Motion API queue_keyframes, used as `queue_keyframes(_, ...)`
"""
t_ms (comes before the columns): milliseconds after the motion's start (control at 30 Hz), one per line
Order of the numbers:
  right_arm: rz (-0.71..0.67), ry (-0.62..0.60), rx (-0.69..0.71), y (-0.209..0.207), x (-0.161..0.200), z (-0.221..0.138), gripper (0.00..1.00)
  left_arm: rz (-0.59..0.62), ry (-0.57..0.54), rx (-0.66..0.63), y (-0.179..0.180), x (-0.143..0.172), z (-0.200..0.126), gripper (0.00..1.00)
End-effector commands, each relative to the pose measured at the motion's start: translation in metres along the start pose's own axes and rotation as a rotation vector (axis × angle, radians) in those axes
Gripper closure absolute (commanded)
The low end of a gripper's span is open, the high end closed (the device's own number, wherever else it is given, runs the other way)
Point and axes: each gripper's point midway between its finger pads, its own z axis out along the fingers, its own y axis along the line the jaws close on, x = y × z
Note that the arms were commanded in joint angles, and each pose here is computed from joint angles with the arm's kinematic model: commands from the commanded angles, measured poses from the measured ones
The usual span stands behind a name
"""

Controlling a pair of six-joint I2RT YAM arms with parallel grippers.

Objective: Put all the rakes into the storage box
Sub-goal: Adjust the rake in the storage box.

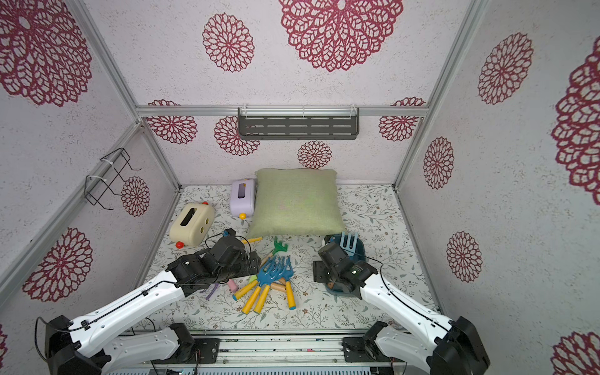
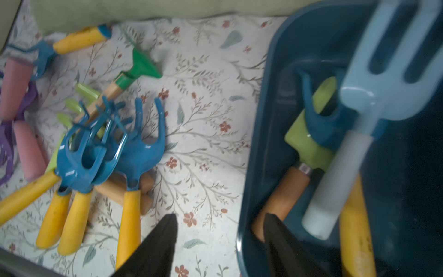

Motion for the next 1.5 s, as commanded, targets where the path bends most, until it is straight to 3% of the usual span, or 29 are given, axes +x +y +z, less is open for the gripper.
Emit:
queue_keyframes(0, 0.105, -0.104, 0.104, -0.039, -0.031, -0.006, 0.44, -0.013, -0.013, -0.001, 0.004, -0.002, 0.000, 0.03)
queue_keyframes(300, 0.177, -0.073, 0.189, -0.084, -0.040, 0.028, 0.52, -0.018, -0.018, -0.003, 0.013, -0.001, 0.000, 0.03)
queue_keyframes(733, 0.174, 0.021, 0.212, -0.094, -0.016, 0.070, 0.62, -0.046, -0.021, -0.001, 0.021, 0.003, -0.002, 0.03)
queue_keyframes(867, 0.172, 0.024, 0.207, -0.095, -0.010, 0.069, 0.67, -0.048, -0.022, 0.003, 0.021, 0.003, -0.001, 0.03)
queue_keyframes(933, 0.169, 0.027, 0.205, -0.094, -0.008, 0.067, 0.76, -0.050, -0.022, 0.006, 0.020, 0.002, -0.001, 0.03)
queue_keyframes(1133, 0.158, -0.003, 0.188, -0.088, -0.009, 0.044, 0.88, -0.048, -0.018, 0.006, 0.020, 0.003, 0.001, 0.03)
queue_keyframes(1467, 0.147, 0.025, 0.120, -0.067, 0.008, 0.027, 0.89, -0.045, -0.013, 0.013, 0.018, 0.004, 0.006, 0.03)
